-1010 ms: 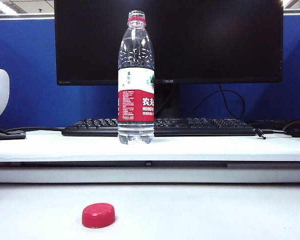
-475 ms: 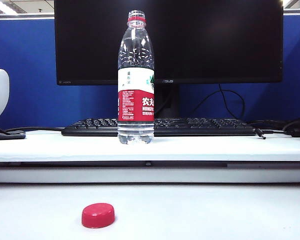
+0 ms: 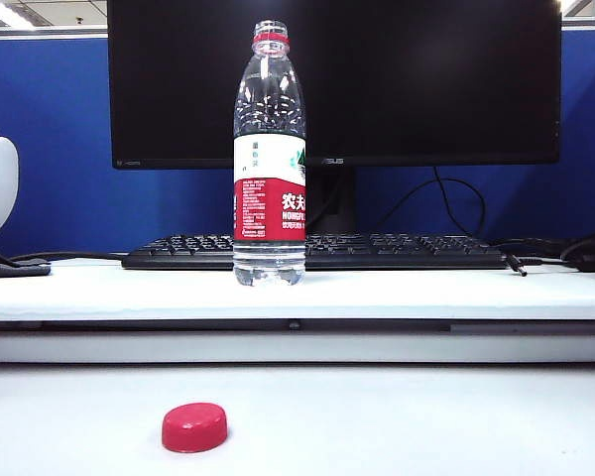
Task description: Unscrew the cap from the plastic bottle on the table.
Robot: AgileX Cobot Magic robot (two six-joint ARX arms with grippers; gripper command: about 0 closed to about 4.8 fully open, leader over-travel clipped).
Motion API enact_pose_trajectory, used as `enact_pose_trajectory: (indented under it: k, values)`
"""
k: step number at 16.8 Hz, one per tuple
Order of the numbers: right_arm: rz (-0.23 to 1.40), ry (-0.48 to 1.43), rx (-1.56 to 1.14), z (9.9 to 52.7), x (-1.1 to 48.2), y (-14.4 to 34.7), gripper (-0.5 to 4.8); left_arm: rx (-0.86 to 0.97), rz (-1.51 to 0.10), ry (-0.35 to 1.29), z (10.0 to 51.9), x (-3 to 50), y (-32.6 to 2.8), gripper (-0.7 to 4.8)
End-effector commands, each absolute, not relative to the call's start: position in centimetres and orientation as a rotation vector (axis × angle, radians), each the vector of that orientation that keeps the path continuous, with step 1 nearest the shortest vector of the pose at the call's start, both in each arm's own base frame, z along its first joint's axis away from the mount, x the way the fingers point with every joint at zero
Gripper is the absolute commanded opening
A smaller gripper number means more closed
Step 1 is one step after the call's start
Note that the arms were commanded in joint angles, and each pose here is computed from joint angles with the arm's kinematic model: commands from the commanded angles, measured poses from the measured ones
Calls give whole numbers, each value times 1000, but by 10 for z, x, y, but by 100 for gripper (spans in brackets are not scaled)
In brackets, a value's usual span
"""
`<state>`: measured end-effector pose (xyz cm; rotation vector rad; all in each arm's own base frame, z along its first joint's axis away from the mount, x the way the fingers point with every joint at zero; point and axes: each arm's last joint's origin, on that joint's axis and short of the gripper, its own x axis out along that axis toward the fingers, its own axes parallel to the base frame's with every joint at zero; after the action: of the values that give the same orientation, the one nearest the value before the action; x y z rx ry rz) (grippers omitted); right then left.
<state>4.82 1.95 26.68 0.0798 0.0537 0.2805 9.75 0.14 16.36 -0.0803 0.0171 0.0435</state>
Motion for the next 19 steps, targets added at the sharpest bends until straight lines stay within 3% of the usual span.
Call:
enact_pose_trajectory:
  k: [1,19]
  values:
    - [279,36,84,269,48,19,-7,-62,40,8,164,97,1,-5]
    - [279,36,84,269,48,19,-7,-30,3,10,164,97,0,-5]
